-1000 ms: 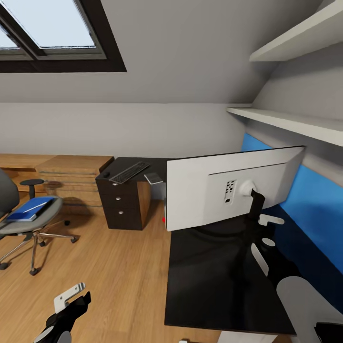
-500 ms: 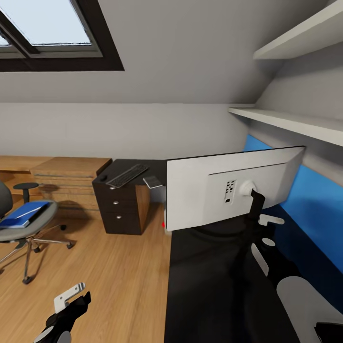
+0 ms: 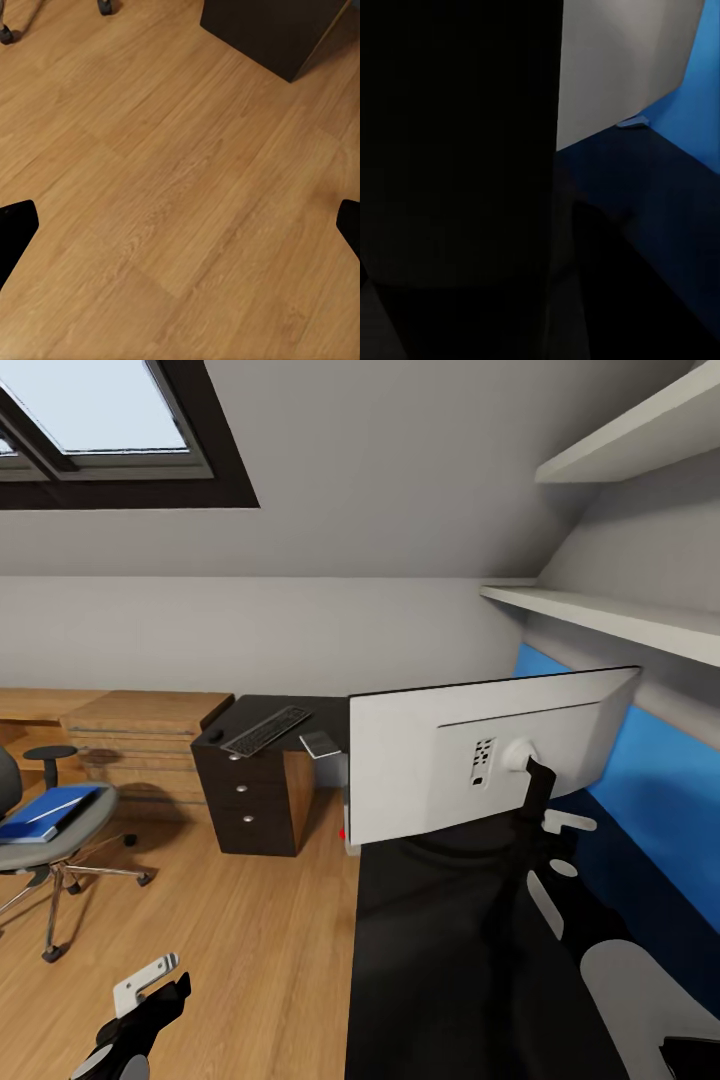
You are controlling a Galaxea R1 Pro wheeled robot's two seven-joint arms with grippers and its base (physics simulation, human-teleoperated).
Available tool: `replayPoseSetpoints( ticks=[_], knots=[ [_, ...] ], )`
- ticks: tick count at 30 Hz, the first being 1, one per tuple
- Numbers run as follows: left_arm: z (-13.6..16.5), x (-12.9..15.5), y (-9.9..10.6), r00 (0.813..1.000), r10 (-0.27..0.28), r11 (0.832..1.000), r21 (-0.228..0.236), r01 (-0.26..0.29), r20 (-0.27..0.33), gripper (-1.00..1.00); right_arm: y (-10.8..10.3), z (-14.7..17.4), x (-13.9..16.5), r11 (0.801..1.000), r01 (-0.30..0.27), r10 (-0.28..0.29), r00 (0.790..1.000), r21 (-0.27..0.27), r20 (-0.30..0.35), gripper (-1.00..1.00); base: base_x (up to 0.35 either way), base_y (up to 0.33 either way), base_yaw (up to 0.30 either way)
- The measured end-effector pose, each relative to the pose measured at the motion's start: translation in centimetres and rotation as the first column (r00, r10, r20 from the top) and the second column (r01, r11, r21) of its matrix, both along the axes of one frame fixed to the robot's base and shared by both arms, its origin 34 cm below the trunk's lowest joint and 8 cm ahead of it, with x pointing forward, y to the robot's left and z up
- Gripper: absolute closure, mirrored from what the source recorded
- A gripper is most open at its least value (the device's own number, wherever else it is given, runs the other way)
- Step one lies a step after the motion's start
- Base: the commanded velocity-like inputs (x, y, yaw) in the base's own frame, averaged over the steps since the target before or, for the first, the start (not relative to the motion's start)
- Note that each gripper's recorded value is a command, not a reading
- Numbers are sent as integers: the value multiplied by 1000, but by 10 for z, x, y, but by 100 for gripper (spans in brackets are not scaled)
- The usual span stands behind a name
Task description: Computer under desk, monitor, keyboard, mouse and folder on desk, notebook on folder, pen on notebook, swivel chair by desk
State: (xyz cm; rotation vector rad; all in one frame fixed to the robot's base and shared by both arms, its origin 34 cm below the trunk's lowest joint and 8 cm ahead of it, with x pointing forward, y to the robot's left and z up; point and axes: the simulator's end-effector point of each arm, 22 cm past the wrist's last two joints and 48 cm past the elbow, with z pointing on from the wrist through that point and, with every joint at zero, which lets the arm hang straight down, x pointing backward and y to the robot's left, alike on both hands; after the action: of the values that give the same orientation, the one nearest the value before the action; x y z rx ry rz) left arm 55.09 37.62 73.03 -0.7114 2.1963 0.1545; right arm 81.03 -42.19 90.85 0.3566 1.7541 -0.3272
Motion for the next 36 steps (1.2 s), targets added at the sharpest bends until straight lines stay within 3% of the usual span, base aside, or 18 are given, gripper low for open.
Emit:
replayPoseSetpoints(
  ticks=[36],
  knots=[
    [0,0,1,1000,-1,1000,2,1,-2,-100,1,2,1,1000,0,0,1000,2,4,100,0,-2,-16]
  ],
)
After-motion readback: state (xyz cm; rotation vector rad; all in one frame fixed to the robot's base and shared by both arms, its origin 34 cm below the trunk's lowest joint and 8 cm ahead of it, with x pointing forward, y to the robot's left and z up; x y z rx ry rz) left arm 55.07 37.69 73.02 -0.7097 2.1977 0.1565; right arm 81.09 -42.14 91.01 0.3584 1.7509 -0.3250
